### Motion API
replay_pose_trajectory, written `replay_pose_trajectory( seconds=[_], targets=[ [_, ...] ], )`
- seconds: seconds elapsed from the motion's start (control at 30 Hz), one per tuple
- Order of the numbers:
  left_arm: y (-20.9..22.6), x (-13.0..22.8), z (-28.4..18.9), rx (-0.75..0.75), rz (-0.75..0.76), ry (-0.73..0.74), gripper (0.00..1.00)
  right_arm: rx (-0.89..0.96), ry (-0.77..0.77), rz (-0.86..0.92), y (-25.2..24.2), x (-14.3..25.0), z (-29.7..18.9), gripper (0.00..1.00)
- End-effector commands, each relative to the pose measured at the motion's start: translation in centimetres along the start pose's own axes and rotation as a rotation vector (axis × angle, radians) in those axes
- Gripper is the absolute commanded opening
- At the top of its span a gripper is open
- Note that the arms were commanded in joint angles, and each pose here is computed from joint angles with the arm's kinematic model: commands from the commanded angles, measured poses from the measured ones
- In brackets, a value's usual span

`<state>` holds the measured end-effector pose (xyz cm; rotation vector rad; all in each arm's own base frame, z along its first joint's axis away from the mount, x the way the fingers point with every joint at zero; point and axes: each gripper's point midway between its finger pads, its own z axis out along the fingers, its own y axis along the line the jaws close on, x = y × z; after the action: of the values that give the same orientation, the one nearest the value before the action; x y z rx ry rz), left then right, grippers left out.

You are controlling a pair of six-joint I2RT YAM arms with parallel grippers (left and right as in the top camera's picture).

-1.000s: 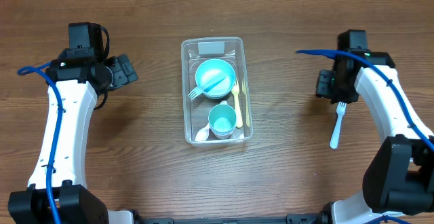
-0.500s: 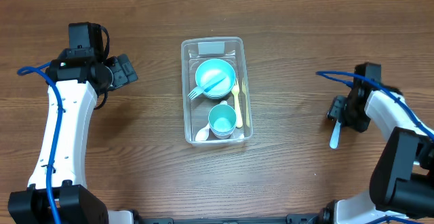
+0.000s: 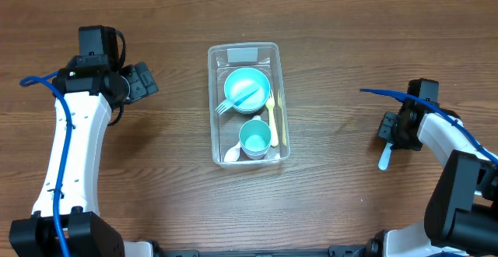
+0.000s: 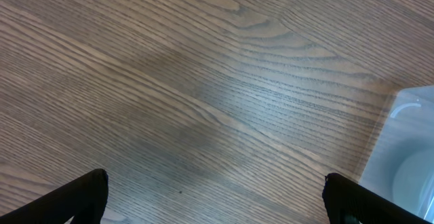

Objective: Pack container
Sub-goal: 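Lift the light-blue fork with the right gripper, then carry the light-blue fork into the container beside the yellow fork, release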

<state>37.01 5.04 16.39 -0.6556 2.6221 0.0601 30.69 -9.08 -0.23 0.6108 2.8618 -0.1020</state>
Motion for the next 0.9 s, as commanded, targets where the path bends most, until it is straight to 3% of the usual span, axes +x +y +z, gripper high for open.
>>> replay_pose_trajectory(
  seconds=[0.0,0.3,0.4,0.7,0.87],
  targets=[
    [-0.1,-0.9,-1.3,0.011,0.017,-0.043,1.00,-0.048,0.075,-0.007,0.7,2.0,0.9,0.20],
    [-0.1,-0.9,-1.3,0.011,0.017,-0.043,1.00,-0.062,0.069,-0.046,2.3,0.4,-0.9,0.16],
    [-0.1,-0.9,-1.3,0.011,0.017,-0.043,1.00,-0.060,0.060,-0.067,2.9,0.0,-1.3,0.09],
    [-0.1,-0.9,-1.3,0.011,0.017,-0.043,1.00,-0.069,0.060,-0.073,3.2,0.1,-1.6,0.06],
    [-0.1,-0.9,-1.3,0.011,0.017,-0.043,1.00,-0.116,0.006,-0.090,4.6,-1.6,-4.5,0.06]
  ],
)
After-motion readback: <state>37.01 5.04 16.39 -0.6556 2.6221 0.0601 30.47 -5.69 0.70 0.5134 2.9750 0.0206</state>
